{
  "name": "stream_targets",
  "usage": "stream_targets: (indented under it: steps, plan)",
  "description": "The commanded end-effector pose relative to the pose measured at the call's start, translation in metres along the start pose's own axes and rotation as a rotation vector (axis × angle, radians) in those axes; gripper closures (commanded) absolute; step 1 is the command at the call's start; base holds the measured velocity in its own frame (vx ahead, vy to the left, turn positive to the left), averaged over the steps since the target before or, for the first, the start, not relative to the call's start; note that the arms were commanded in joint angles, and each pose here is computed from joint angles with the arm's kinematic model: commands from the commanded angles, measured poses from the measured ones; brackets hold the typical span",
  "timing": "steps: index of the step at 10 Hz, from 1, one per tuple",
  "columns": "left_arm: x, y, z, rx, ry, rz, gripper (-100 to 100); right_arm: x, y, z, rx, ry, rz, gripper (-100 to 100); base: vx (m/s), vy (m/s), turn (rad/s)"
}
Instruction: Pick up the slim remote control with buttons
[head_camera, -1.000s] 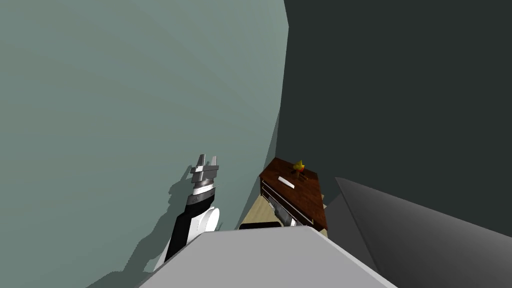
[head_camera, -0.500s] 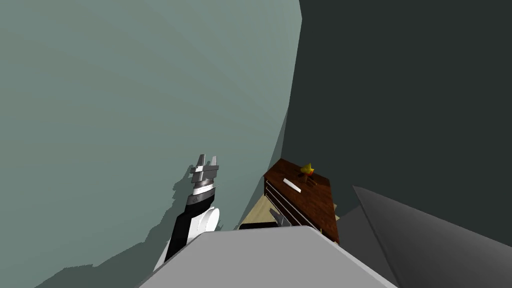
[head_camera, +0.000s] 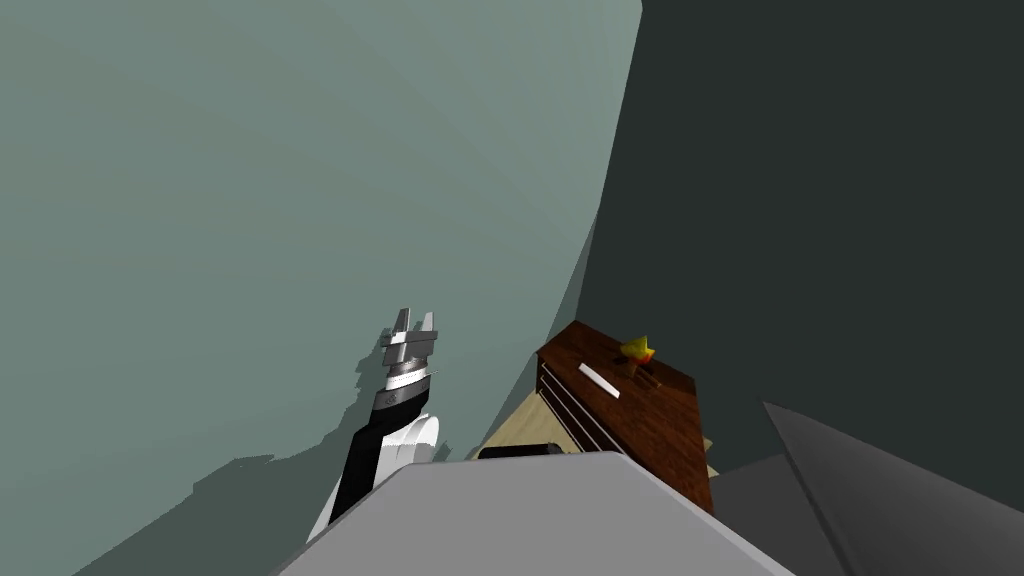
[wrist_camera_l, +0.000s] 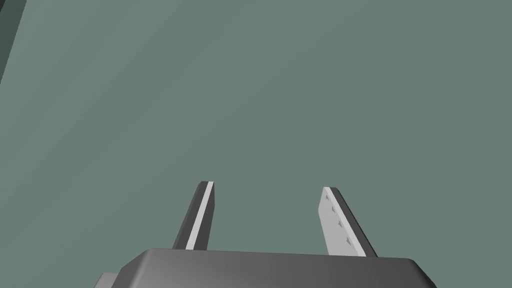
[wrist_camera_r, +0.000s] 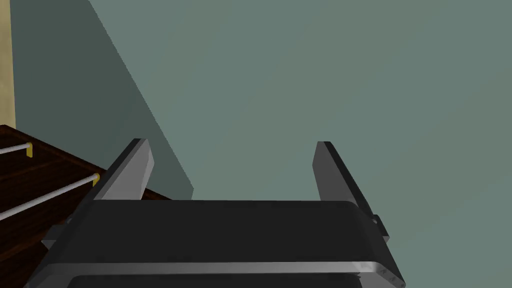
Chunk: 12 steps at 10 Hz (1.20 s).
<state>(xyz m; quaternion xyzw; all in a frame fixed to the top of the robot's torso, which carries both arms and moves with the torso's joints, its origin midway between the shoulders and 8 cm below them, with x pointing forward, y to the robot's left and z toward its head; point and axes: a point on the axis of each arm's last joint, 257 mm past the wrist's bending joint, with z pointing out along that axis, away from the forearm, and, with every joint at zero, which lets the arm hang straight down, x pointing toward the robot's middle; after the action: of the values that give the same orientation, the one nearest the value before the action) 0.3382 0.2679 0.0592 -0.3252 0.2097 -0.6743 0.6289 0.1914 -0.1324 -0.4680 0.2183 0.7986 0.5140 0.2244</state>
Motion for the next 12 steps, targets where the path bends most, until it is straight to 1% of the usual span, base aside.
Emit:
stream_targets:
  steps: [1,2,3,4,5,6,7,8,9,10,11,12]
  plan:
    - [0.0,0.0,0.0,0.0,0.0,0.0,0,0.009,-0.028,-0.015,0.072,0.024,-0.002,-100,0.002,-0.001,0.166]
    - [0.0,0.0,0.0,0.0,0.0,0.0,0,0.017,-0.059,-0.035,0.153,0.066,-0.018,-100,0.004,0.01,0.362]
    - [0.0,0.0,0.0,0.0,0.0,0.0,0,0.019,-0.063,-0.037,0.162,0.071,-0.016,-100,0.007,-0.002,0.183]
    - [0.0,0.0,0.0,0.0,0.0,0.0,0,0.025,-0.087,-0.056,0.23,0.11,-0.036,-100,0.011,0.008,0.302]
    - [0.0,0.0,0.0,0.0,0.0,0.0,0,0.027,-0.093,-0.06,0.243,0.115,-0.034,-100,0.01,0.001,0.179]
    - [0.0,0.0,0.0,0.0,0.0,0.0,0,0.027,-0.096,-0.062,0.252,0.114,-0.034,-100,0.005,-0.002,-0.017]
    - [0.0,0.0,0.0,0.0,0.0,0.0,0,0.033,-0.115,-0.081,0.309,0.157,-0.055,-100,0.008,0.009,0.343]
    - [0.0,0.0,0.0,0.0,0.0,0.0,0,0.031,-0.126,-0.09,0.338,0.155,-0.055,-100,0.012,-0.002,0.207]
    - [0.0,0.0,0.0,0.0,0.0,0.0,0,0.034,-0.146,-0.112,0.402,0.194,-0.078,-100,0.021,-0.001,0.273]
    - [0.0,0.0,0.0,0.0,0.0,0.0,0,0.033,-0.154,-0.12,0.425,0.192,-0.078,-100,0.02,-0.009,0.172]
    - [0.0,0.0,0.0,0.0,0.0,0.0,0,0.031,-0.178,-0.15,0.507,0.226,-0.104,-100,0.02,-0.003,0.366]
    - [0.0,0.0,0.0,0.0,0.0,0.0,0,0.03,-0.182,-0.154,0.52,0.225,-0.104,-100,0.021,-0.012,0.135]
